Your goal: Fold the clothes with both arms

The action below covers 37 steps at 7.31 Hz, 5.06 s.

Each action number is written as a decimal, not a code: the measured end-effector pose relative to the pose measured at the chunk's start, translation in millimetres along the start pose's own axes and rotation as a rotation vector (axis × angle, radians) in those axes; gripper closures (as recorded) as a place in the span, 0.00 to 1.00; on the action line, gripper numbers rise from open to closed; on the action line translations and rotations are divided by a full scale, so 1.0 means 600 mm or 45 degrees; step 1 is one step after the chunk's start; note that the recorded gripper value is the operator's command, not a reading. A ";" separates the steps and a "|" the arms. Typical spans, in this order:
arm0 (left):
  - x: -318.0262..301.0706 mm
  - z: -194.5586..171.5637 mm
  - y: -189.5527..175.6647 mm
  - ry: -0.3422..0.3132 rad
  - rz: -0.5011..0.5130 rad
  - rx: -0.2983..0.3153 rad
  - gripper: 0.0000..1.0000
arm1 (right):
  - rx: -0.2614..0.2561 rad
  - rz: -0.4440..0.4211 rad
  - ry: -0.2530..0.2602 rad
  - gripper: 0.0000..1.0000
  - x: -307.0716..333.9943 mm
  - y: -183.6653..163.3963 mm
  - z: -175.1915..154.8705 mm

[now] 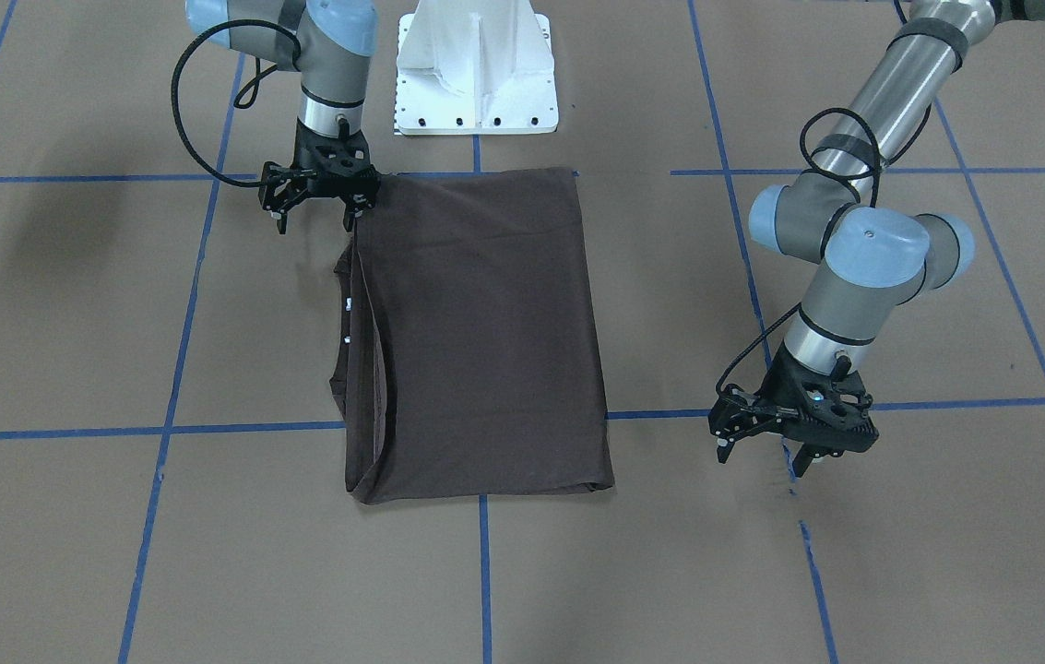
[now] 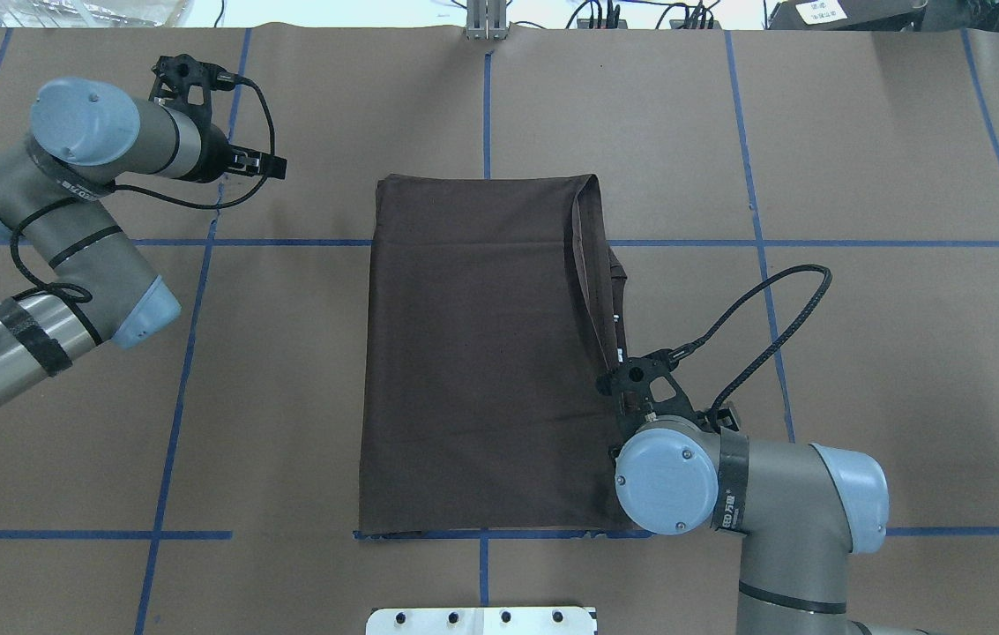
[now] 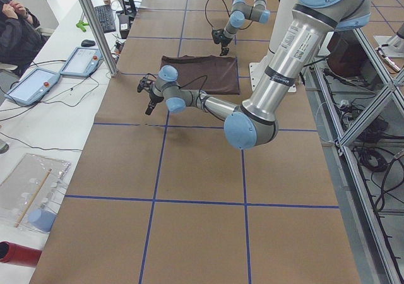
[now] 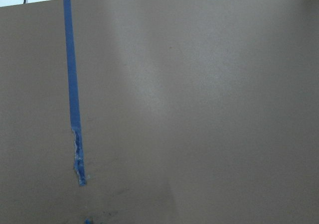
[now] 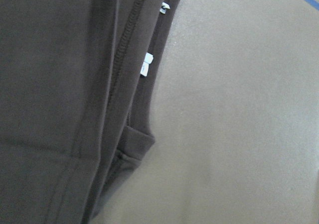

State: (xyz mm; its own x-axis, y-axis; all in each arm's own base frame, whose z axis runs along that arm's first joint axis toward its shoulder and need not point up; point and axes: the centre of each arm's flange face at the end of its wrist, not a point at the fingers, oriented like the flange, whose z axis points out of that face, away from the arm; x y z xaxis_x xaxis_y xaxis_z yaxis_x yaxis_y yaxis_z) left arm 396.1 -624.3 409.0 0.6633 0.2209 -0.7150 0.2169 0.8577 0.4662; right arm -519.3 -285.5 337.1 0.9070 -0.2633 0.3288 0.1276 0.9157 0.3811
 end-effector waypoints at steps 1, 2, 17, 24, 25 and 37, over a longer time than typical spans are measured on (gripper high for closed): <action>0.000 0.000 0.000 0.000 0.000 0.000 0.00 | -0.006 0.015 0.004 0.00 0.017 -0.014 0.004; 0.001 -0.001 0.000 0.001 -0.002 0.001 0.00 | -0.003 0.043 -0.012 0.00 0.030 -0.036 -0.001; 0.382 -0.238 0.565 0.308 -0.923 -0.272 0.45 | 0.150 0.805 -0.744 0.00 0.095 -0.070 -0.121; 0.400 -0.239 0.601 0.305 -0.901 -0.316 0.45 | 0.160 0.808 -0.736 0.00 0.097 -0.070 -0.119; 0.403 -0.240 0.601 0.309 -0.900 -0.319 0.54 | 0.161 0.808 -0.735 0.00 0.097 -0.070 -0.118; 0.421 -0.246 0.611 0.326 -0.894 -0.338 1.00 | 0.147 0.976 -0.671 0.02 0.032 -0.043 -0.124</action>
State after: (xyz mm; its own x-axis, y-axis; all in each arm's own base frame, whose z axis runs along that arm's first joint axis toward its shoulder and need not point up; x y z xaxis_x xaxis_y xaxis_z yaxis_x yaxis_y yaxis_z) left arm 537.5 -185.6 322.6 0.2424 -0.3403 -0.9085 0.3237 0.9112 -0.2550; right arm -475.1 -291.8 269.1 0.4245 0.2702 0.8642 -0.4961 0.8678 -0.0276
